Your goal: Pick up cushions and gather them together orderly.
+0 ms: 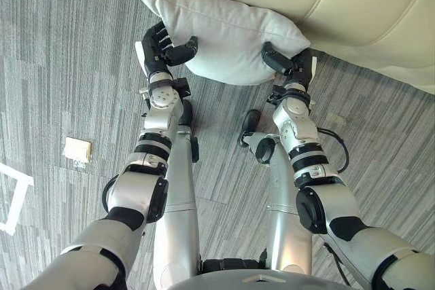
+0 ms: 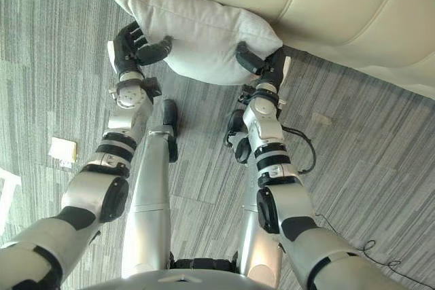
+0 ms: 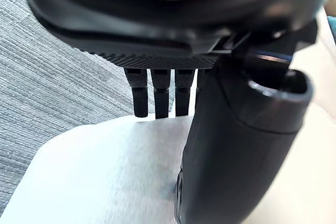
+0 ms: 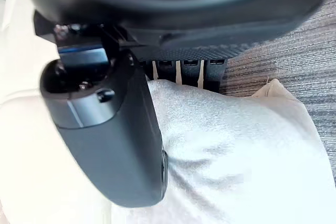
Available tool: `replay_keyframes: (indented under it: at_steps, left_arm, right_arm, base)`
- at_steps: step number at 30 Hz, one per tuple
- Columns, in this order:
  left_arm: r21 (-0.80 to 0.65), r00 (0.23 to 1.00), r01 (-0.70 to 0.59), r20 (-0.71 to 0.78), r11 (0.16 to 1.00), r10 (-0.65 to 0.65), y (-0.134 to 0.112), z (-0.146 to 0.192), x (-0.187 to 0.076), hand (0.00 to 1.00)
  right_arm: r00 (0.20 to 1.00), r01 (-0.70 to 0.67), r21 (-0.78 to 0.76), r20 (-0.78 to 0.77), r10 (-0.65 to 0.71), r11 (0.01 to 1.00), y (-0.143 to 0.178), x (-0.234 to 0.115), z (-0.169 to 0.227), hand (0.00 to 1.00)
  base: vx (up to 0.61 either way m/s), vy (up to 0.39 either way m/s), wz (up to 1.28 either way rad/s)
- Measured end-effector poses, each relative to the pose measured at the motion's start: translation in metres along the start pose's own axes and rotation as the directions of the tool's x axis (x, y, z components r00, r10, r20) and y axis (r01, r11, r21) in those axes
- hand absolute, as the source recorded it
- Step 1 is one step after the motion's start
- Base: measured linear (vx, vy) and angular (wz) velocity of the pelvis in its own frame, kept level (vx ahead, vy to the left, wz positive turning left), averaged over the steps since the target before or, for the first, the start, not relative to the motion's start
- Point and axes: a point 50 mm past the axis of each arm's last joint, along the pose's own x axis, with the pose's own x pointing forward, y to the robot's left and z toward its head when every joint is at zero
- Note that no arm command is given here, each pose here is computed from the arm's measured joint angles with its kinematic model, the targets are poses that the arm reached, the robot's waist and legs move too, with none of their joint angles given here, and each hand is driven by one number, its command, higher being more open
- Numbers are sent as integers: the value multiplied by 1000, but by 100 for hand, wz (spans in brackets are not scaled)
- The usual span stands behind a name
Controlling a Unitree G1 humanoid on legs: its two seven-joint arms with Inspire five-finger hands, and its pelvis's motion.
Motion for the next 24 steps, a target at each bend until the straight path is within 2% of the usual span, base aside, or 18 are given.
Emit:
replay_keyframes:
  at_steps: [5,12,19,24]
  left_arm:
    - [-35,999,39,25,999,-38,-6,-3,-15,0]
    - [-82,998,59,12,995,-59,2,-31,-58,0]
    - [-174,995,78,-45,982,-87,9,-57,-121,0]
    - [-154,980,80,-168,985,-106,23,-87,-161,0]
  right_arm:
    - [1000,4,-34,-13,-5,999,-12,-15,-19,0]
    - [1000,14,-30,-5,-14,999,-39,-50,-42,0]
    - [997,40,-99,70,-33,994,-80,-103,-47,0]
    - [999,37,-210,9,-36,977,-111,-140,-65,0]
  base:
    - [4,4,-5]
    - [24,15,-11]
    - [101,5,-8]
    - [116,-10,-8]
